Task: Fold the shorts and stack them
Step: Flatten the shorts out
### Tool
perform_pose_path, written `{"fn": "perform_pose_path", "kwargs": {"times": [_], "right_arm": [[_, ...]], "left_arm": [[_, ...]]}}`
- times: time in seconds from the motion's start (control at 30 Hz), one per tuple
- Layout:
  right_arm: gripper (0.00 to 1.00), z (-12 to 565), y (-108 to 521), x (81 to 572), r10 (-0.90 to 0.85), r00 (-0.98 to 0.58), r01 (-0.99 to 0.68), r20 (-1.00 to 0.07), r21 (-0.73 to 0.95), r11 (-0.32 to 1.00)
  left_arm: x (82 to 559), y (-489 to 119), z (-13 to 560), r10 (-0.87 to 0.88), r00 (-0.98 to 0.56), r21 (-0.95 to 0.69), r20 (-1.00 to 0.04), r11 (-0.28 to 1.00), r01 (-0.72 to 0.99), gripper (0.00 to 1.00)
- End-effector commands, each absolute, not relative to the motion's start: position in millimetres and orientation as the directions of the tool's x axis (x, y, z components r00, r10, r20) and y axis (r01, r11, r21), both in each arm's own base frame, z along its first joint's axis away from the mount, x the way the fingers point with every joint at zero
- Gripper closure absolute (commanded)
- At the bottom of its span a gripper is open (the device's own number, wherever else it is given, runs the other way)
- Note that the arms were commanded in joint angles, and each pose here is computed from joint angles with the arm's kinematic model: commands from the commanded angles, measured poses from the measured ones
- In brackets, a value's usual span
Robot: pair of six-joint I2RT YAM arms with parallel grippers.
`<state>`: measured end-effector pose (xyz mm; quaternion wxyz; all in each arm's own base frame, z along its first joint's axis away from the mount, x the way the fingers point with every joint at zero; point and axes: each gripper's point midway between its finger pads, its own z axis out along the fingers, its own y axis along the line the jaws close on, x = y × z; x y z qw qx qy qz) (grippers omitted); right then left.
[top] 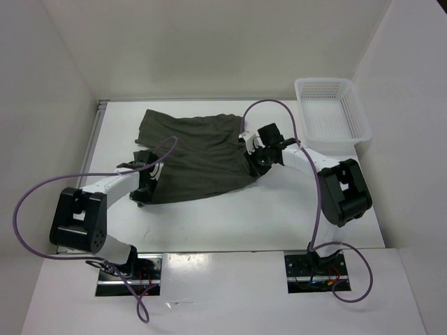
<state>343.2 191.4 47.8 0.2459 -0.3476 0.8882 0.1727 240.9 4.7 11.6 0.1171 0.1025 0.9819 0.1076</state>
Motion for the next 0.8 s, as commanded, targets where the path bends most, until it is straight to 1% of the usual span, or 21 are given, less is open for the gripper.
{"fn": "perform_pose_path", "kwargs": {"times": [0.0,0.03,0.1,0.13,0.17,0.23,0.27,0.3,0.33,0.37,0.4,0.43,0.47,0.5,0.57,0.6,0.63,0.67,0.7,0.73,0.77], "right_arm": [[1.00,67,172,319,-0.658,-0.523,-0.805,-0.542,0.062,0.589],[1.00,68,170,310,-0.681,-0.503,-0.826,-0.532,0.066,0.560],[1.00,72,162,286,-0.744,-0.445,-0.878,-0.499,0.077,0.473],[1.00,75,162,278,-0.754,-0.427,-0.891,-0.499,0.092,0.444],[1.00,71,155,260,-0.779,-0.420,-0.903,-0.466,0.125,0.412],[1.00,75,153,243,-0.798,-0.390,-0.919,-0.459,0.139,0.369],[0.99,74,151,237,-0.805,-0.384,-0.922,-0.452,0.144,0.359],[0.89,70,146,228,-0.813,-0.384,-0.923,-0.437,0.156,0.352],[0.70,72,144,223,-0.821,-0.375,-0.926,-0.431,0.143,0.348],[0.43,71,139,221,-0.833,-0.366,-0.930,-0.415,0.131,0.344],[0.29,70,135,218,-0.845,-0.349,-0.937,-0.405,0.121,0.329],[0.18,74,133,220,-0.846,-0.341,-0.938,-0.409,0.095,0.332],[0.11,80,129,225,-0.853,-0.337,-0.938,-0.398,0.062,0.341],[0.08,86,128,231,-0.854,-0.329,-0.938,-0.404,0.034,0.345],[0.07,114,135,249,-0.834,-0.320,-0.929,-0.450,-0.024,0.369],[0.07,128,140,255,-0.810,-0.328,-0.923,-0.487,-0.019,0.385],[0.07,139,147,263,-0.771,-0.367,-0.904,-0.521,0.003,0.428],[0.07,161,158,282,-0.728,-0.368,-0.892,-0.578,-0.004,0.453],[0.09,172,167,293,-0.682,-0.383,-0.879,-0.624,0.020,0.476],[0.09,179,174,304,-0.623,-0.436,-0.842,-0.650,0.050,0.537],[0.09,190,186,331,-0.574,-0.417,-0.825,-0.705,0.028,0.564]], "left_arm": [[229,0,29,0.221,-0.947,0.193,-0.233,0.965,0.178,1.00],[210,-8,38,0.223,-0.957,0.134,-0.187,0.971,0.200,1.00],[202,-18,64,0.223,-0.951,0.073,-0.217,0.975,0.212,1.00],[184,-19,66,0.224,-0.961,0.045,-0.162,0.974,0.220,1.00],[178,-22,72,0.233,-0.957,0.035,-0.173,0.972,0.230,1.00],[153,-21,72,0.234,-0.966,0.014,-0.112,0.972,0.234,1.00],[151,-22,76,0.242,-0.959,0.016,-0.148,0.970,0.243,1.00],[152,-22,79,0.242,-0.955,0.018,-0.171,0.970,0.242,1.00],[147,-21,81,0.242,-0.956,0.018,-0.167,0.970,0.242,1.00],[146,-25,82,0.250,-0.952,0.005,-0.176,0.967,0.253,0.97],[146,-26,82,0.259,-0.950,0.005,-0.177,0.965,0.262,0.88],[144,-26,82,0.259,-0.951,0.004,-0.168,0.965,0.262,0.74],[146,-26,82,0.260,-0.953,0.003,-0.157,0.965,0.263,0.65],[150,-27,86,0.259,-0.950,0.004,-0.172,0.965,0.262,0.57],[169,-32,90,0.249,-0.943,-0.005,-0.222,0.967,0.256,0.49],[189,-35,104,0.214,-0.933,-0.030,-0.289,0.972,0.233,0.45],[214,-37,114,0.193,-0.910,-0.040,-0.367,0.974,0.223,0.34],[232,-40,118,0.176,-0.905,-0.059,-0.387,0.975,0.215,0.30],[260,-35,130,0.132,-0.880,-0.076,-0.455,0.980,0.186,0.29],[292,-40,159,0.111,-0.834,-0.102,-0.540,0.975,0.196,0.27],[315,-36,152,0.095,-0.843,-0.114,-0.530,0.977,0.181,0.26]]}}
